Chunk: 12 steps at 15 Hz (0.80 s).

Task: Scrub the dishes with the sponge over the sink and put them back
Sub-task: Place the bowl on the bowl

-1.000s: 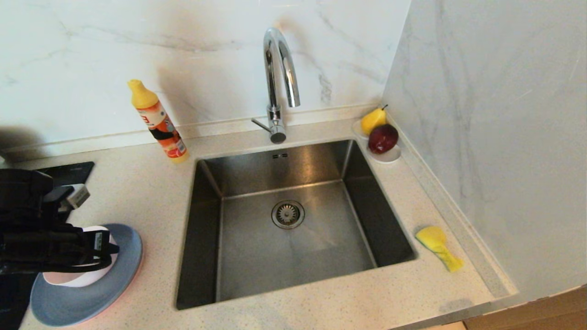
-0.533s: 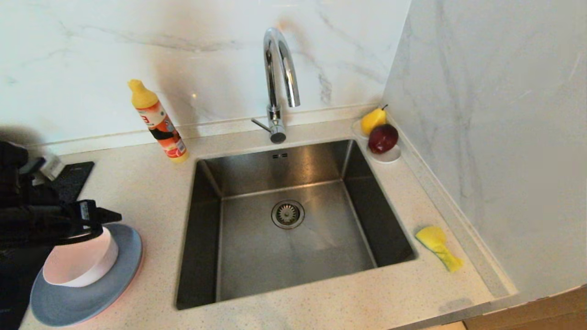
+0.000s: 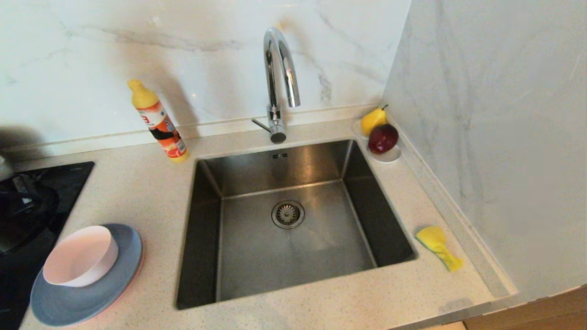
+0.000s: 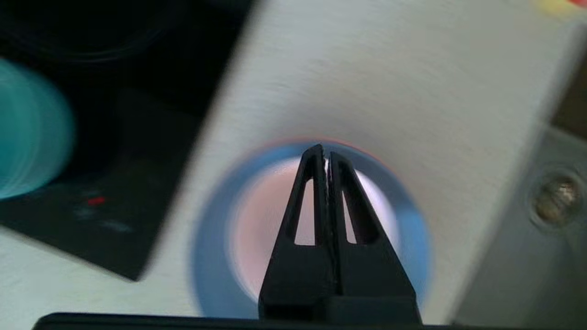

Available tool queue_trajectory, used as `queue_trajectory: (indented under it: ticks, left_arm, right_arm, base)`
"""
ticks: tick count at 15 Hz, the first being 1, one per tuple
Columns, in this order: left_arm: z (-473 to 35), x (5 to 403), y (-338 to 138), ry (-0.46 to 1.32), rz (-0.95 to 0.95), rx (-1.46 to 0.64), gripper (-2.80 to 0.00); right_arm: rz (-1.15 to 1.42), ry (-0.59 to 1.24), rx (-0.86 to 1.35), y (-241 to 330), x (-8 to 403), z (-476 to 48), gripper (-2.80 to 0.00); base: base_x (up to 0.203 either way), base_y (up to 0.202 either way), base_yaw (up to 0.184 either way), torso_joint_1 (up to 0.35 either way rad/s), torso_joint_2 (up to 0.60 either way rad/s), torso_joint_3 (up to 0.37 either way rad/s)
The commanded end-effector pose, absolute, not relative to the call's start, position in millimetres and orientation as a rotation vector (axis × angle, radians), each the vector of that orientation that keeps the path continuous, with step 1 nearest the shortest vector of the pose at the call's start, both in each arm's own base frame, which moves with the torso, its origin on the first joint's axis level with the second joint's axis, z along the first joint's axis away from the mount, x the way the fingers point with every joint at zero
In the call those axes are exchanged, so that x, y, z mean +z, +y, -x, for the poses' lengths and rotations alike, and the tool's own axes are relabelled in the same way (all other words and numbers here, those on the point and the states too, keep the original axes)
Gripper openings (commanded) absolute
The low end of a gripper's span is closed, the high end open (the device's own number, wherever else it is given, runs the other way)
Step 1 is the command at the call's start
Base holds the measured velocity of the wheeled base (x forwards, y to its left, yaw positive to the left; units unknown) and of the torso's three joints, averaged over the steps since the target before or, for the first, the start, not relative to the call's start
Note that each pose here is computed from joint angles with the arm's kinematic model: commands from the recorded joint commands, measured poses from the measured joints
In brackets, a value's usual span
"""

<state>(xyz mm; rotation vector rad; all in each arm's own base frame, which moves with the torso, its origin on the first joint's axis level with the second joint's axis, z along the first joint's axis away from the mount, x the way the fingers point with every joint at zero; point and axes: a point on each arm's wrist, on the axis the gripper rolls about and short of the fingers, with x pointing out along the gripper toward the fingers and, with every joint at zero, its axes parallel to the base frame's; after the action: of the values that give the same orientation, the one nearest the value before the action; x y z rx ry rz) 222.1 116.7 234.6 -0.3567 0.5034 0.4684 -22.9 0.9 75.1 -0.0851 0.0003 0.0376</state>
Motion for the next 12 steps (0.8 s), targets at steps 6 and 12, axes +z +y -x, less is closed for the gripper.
queue_trajectory:
  ticks: [6, 12]
  left_arm:
    - [-220, 212, 206, 0.537, 0.466, 0.723, 0.0]
    - [-210, 182, 238, 0.616, 0.555, 0.798, 0.0]
  right_arm:
    - [0.086, 0.0, 0.038, 1, 75, 23, -2.8]
    - [0.086, 0.0, 0.038, 1, 75, 23, -2.8]
  base:
    - [0.0, 0.0, 0.0, 0.0, 0.0, 0.0]
    - [0.0, 0.0, 0.0, 0.0, 0.0, 0.0]
